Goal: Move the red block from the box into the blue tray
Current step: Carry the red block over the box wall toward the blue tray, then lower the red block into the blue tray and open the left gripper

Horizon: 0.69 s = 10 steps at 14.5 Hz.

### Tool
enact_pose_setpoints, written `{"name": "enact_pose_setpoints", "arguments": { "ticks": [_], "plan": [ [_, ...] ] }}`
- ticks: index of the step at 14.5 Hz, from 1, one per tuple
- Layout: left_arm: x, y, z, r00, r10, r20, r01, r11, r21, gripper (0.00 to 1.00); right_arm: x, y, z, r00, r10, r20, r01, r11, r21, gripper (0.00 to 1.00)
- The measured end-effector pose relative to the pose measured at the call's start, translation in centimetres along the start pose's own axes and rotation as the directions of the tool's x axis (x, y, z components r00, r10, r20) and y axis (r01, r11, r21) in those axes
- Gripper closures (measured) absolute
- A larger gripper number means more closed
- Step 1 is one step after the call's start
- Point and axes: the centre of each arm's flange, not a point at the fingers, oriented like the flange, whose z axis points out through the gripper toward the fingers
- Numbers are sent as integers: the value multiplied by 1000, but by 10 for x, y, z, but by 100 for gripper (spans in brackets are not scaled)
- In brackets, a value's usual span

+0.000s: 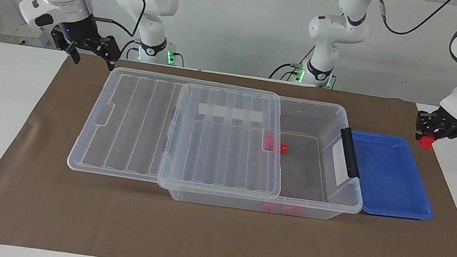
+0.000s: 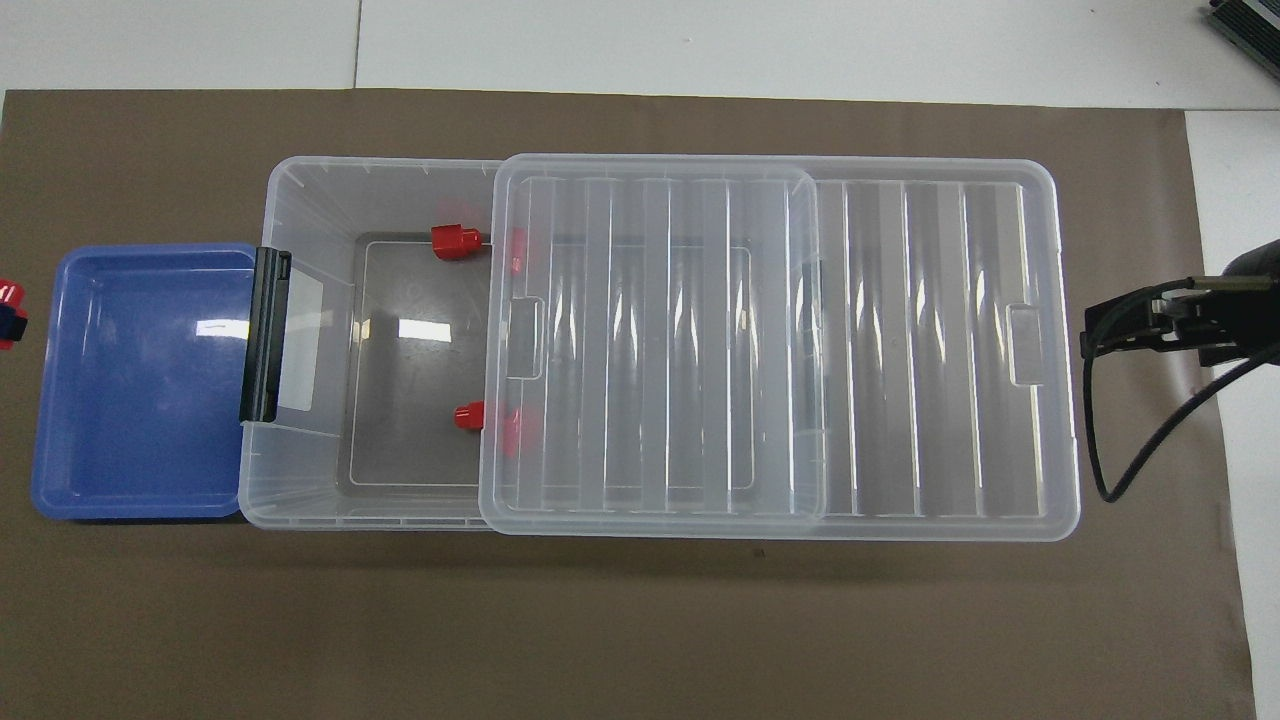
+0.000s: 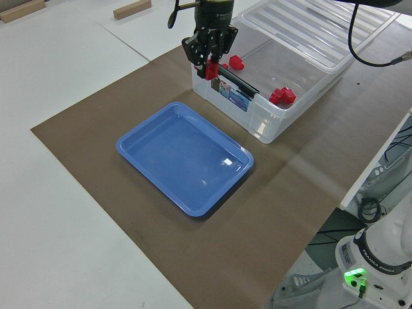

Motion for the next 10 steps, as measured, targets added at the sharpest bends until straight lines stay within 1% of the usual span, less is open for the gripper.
{"name": "enact_pose_setpoints", "arguments": {
  "ticks": [2,5,10],
  "plan": [
    [3,1,26,1000,8,-25,-7,1000,11,66,0,0,-2,1000,0,-9,0,1000,1,0],
    [4,6,78,998,9,-56,-8,1000,22,66,0,1,-4,1000,2,-15,-2,1000,2,0],
    [-3,18,135,995,0,-99,4,999,34,66,1,11,-3,1000,20,-13,-20,1000,4,0]
  ]
}}
